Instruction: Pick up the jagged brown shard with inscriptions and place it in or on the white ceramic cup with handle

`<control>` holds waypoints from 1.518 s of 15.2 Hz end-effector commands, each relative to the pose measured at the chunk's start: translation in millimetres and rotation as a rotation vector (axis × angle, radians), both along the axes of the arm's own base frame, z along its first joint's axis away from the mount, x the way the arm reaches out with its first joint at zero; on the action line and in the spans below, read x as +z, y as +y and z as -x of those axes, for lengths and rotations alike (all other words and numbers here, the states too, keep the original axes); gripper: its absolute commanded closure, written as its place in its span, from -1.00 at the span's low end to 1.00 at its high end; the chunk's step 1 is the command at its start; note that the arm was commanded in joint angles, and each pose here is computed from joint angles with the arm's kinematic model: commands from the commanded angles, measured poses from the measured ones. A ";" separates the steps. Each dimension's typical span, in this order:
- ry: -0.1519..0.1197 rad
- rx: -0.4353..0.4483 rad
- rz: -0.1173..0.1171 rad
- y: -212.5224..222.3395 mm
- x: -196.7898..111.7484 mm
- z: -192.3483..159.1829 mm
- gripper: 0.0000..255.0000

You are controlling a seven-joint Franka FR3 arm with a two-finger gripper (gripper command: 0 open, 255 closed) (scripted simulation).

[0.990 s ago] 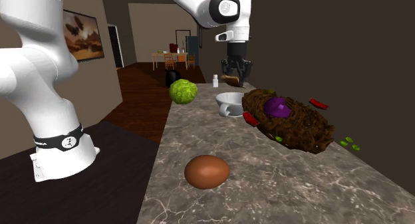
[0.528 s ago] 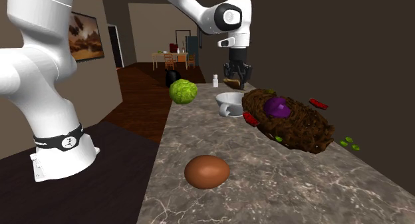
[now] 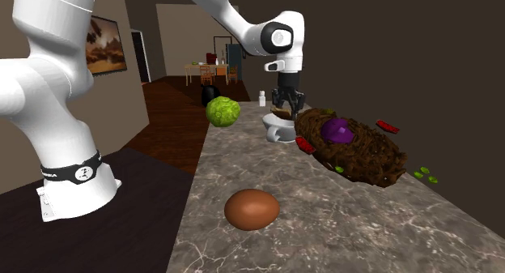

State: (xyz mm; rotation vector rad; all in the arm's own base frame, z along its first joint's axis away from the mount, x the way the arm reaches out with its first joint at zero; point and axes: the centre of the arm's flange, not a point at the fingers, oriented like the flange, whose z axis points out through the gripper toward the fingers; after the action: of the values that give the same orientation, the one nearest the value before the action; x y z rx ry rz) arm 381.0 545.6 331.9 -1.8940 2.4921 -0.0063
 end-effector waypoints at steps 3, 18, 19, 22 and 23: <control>0.000 0.000 0.000 0.7 -5.8 -1.5 1.00; 0.000 0.000 0.000 0.5 44.2 -0.9 -1.00; 0.000 0.000 0.000 0.5 44.2 -0.9 -1.00; 0.000 0.000 0.000 0.5 44.2 -0.9 -1.00; 0.000 0.000 0.000 0.5 44.2 -0.9 -1.00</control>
State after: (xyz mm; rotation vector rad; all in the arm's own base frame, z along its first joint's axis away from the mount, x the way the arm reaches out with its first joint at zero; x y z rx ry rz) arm 381.9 546.0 375.7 -1.8938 2.4912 -0.0060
